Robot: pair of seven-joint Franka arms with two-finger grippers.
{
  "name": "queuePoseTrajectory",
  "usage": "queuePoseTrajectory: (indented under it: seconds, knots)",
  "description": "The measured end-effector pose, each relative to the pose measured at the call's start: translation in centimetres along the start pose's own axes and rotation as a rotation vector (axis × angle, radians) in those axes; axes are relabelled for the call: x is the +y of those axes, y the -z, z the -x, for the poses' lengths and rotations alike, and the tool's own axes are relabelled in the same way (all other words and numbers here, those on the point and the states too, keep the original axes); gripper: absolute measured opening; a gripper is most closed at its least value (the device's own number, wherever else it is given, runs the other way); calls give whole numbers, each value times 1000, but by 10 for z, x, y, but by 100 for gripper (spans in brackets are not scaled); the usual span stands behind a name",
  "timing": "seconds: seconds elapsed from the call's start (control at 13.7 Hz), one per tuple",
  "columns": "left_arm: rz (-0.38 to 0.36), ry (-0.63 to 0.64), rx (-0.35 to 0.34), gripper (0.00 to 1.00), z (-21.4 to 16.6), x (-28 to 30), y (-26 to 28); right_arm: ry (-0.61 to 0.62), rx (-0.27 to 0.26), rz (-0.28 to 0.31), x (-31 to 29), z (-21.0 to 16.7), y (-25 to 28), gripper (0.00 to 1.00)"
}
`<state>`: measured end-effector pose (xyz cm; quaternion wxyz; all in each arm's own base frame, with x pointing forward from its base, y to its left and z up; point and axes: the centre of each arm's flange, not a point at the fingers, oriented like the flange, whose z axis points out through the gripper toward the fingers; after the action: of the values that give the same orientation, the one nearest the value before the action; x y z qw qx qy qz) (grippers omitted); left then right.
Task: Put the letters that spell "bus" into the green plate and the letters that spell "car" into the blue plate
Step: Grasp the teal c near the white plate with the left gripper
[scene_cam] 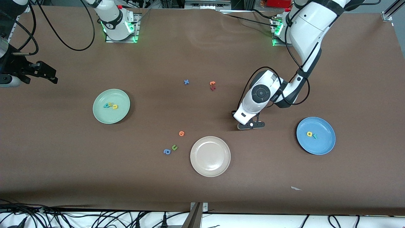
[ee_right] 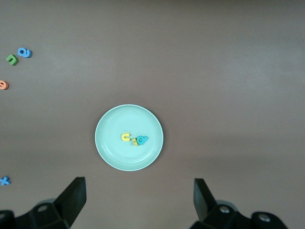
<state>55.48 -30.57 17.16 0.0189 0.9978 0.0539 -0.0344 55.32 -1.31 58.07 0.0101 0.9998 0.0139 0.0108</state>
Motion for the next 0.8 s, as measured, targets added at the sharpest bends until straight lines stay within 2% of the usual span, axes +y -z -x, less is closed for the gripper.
queuePoseTrajectory:
  seconds: [0.66, 0.8]
  knots:
    - [-5, -2, -2, 44, 7, 10, -1, 5, -1, 0, -3, 0, 0, 100]
    - [-7, 2, -4, 41, 8, 10, -1, 5, -2, -1, -3, -1, -1, 100]
